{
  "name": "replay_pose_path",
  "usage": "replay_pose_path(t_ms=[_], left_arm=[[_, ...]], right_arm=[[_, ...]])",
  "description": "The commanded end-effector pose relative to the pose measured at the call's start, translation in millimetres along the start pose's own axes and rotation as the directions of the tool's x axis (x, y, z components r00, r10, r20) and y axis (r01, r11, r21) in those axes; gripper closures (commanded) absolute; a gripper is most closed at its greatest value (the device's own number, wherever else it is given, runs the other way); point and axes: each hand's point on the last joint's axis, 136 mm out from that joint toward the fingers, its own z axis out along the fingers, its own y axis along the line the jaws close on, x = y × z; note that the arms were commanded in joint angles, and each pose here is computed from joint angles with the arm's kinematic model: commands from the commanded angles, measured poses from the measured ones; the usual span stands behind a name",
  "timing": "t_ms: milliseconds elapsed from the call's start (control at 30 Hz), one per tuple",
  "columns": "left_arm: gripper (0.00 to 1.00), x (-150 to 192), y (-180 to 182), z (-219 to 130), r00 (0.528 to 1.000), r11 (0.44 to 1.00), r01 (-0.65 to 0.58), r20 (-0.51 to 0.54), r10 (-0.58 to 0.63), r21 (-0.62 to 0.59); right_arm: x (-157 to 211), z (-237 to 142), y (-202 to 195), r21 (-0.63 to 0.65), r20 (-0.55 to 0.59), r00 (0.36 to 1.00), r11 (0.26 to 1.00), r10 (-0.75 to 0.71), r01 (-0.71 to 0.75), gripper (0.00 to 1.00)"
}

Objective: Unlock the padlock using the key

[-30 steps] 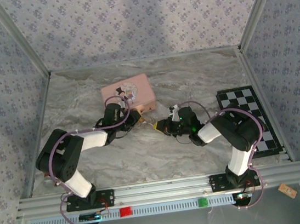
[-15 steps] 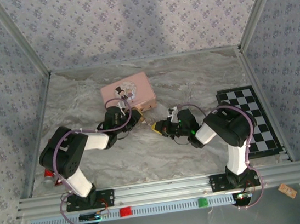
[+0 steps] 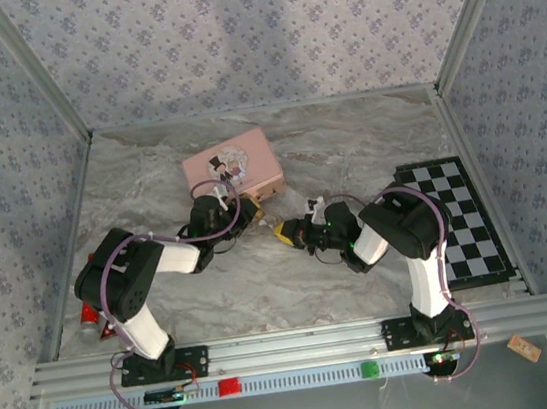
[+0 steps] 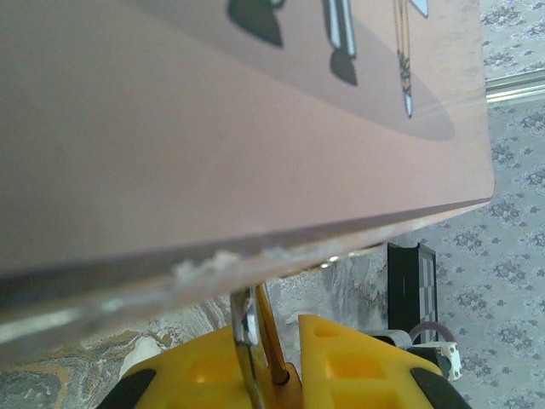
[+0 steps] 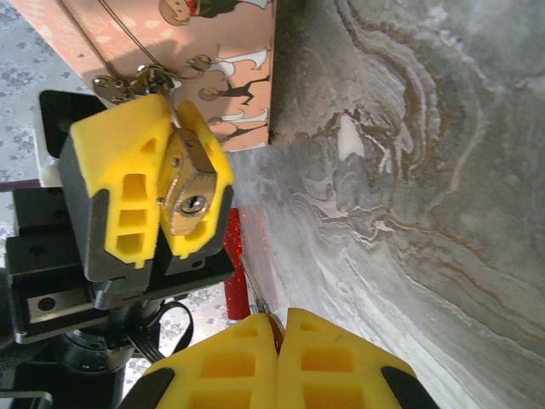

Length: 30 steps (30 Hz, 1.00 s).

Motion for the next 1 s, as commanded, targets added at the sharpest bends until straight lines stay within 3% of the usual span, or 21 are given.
replay_pose_path(t_ms=[0,967], left_arm=[[0.96,16.7,-8.4,1.9,0.993,0.995,0.089,-0.088,-0.084,0.055],[0.96,19.4,-10.0,-2.2,0.988,0.988,0.129,-0.092,-0.121,0.080]], right_arm=[[-3.1,1.9,9.3,-0.048,-0.006,1.000,0.999,0.000,0.000,1.00],[-5.2,16.0,29.4,-0.100,-0.036,0.999,0.995,-0.008,0.004,1.00]])
